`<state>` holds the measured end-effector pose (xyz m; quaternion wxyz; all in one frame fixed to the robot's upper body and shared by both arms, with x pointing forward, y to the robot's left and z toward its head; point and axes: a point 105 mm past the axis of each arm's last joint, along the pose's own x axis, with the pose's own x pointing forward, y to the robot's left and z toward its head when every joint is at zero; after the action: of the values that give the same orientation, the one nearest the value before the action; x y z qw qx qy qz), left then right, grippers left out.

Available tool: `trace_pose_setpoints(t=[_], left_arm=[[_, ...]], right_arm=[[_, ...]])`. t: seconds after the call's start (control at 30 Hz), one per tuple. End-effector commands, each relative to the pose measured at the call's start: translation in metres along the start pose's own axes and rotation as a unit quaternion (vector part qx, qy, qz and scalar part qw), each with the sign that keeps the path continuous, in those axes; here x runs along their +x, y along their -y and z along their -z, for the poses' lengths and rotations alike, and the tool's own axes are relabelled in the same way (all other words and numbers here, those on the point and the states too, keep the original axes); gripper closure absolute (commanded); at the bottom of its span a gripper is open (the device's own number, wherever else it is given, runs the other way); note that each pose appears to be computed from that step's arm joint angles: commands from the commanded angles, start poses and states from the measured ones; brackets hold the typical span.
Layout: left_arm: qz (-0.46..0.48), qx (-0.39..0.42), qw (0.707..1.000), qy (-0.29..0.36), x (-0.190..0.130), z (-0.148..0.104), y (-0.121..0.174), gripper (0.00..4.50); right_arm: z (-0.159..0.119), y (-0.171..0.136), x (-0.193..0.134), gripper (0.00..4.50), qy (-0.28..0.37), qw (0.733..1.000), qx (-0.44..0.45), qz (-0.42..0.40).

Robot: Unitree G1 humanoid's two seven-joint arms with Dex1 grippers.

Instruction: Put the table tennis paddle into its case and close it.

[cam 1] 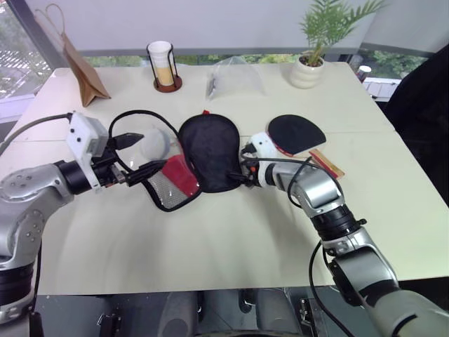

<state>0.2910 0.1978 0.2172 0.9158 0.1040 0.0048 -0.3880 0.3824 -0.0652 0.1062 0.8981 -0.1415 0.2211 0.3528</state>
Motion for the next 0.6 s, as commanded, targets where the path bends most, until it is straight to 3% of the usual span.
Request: trace_pose_setpoints(t=[0.03,0.13,0.4,0.6], left_arm=[[-0.011,0.033,0.999,0.019,-0.005,-0.015,-0.002,0.0],[-0.017,0.036,0.999,0.019,-0.006,-0.016,-0.004,0.0],[-0.03,0.042,0.999,0.015,-0.014,-0.018,-0.014,0.0],[-0.019,0.039,0.999,0.017,-0.008,-0.016,-0.012,0.0]], right_arm=[[-0.007,-0.004,0.004,3.01,0.01,1.0,-0.011,-0.006],[-0.004,-0.003,0.003,4.46,0.008,1.0,-0.009,-0.006],[0.011,0.011,-0.028,4.46,-0.002,0.999,0.028,0.019],[0.023,0.024,-0.059,4.46,-0.021,0.999,0.006,0.029]])
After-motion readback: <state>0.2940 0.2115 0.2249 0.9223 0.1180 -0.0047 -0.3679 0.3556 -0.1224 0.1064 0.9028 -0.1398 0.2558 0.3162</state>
